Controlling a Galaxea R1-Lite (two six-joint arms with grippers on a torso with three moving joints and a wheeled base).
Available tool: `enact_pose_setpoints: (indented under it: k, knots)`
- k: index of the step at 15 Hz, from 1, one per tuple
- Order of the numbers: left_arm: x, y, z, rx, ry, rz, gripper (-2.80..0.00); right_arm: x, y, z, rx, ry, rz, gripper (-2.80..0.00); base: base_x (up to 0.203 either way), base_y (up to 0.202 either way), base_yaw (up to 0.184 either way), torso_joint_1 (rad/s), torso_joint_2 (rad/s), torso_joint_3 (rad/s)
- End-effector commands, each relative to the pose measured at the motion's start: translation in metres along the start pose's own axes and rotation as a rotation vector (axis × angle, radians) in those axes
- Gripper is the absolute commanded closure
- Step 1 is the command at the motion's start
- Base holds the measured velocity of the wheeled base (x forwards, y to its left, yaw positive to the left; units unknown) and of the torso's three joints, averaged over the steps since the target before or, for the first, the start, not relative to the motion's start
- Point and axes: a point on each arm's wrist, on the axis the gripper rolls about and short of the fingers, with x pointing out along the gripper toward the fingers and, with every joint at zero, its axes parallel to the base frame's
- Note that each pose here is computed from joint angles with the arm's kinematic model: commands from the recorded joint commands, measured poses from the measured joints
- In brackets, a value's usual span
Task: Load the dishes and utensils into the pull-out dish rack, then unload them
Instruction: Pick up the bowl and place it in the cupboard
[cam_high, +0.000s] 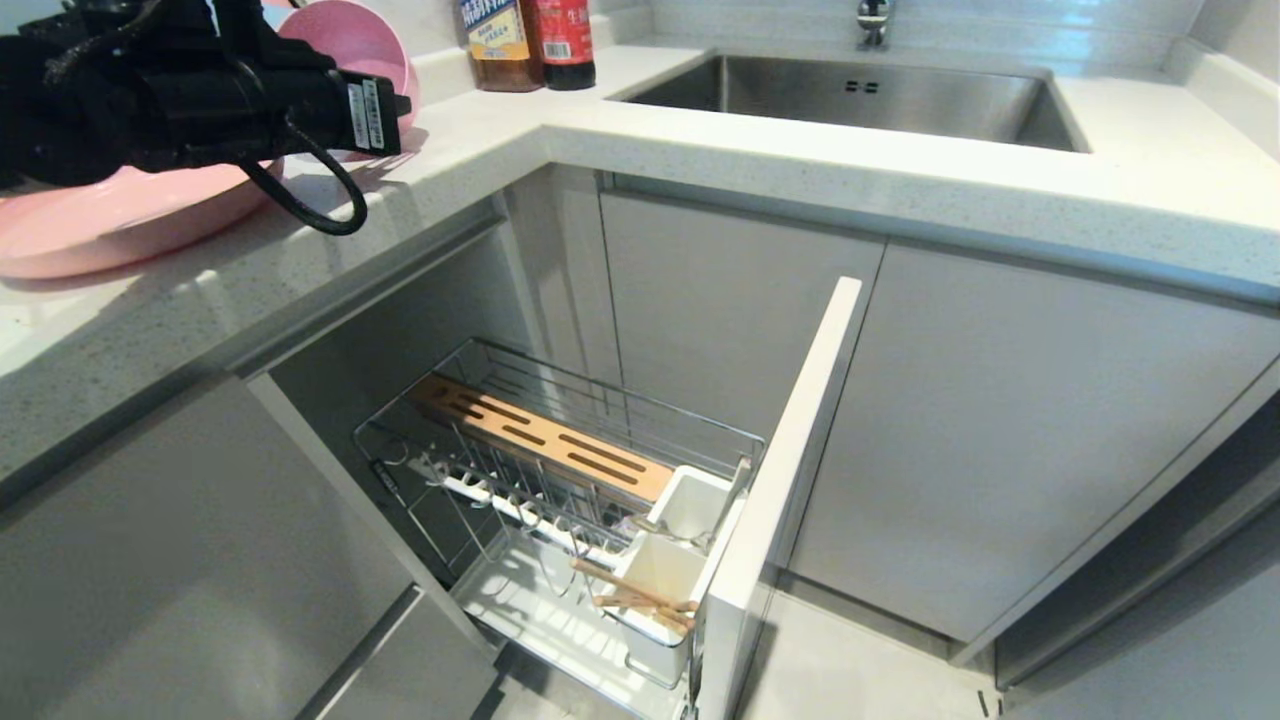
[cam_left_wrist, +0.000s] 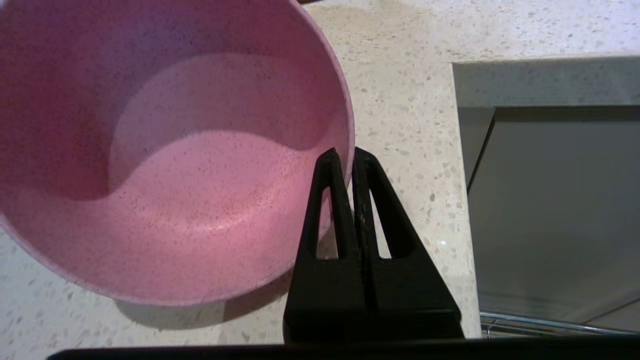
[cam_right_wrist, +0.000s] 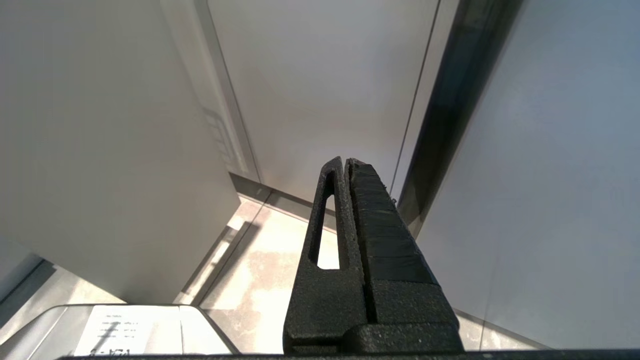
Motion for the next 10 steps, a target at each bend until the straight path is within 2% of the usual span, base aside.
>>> enact_pose_setpoints:
  k: [1, 5, 10]
  knots:
    - [-0.001, 0.002, 0.001, 0.002, -0.004, 0.005, 0.0, 0.0, 0.0, 0.0, 0.0, 0.002, 0.001, 0.0, 0.0, 0.0, 0.0, 0.0, 0.0, 0.0]
    - [-0.017, 0.004, 0.016, -0.005, -0.053, 0.019, 0.0, 0.0, 0.0, 0.0, 0.0, 0.002, 0.001, 0.0, 0.0, 0.0, 0.0, 0.0, 0.0, 0.0]
    - [-0.05, -0.01, 0.053, -0.095, -0.201, 0.03, 0.0, 0.0, 0.0, 0.0, 0.0, 0.002, 0.001, 0.0, 0.0, 0.0, 0.0, 0.0, 0.0, 0.0]
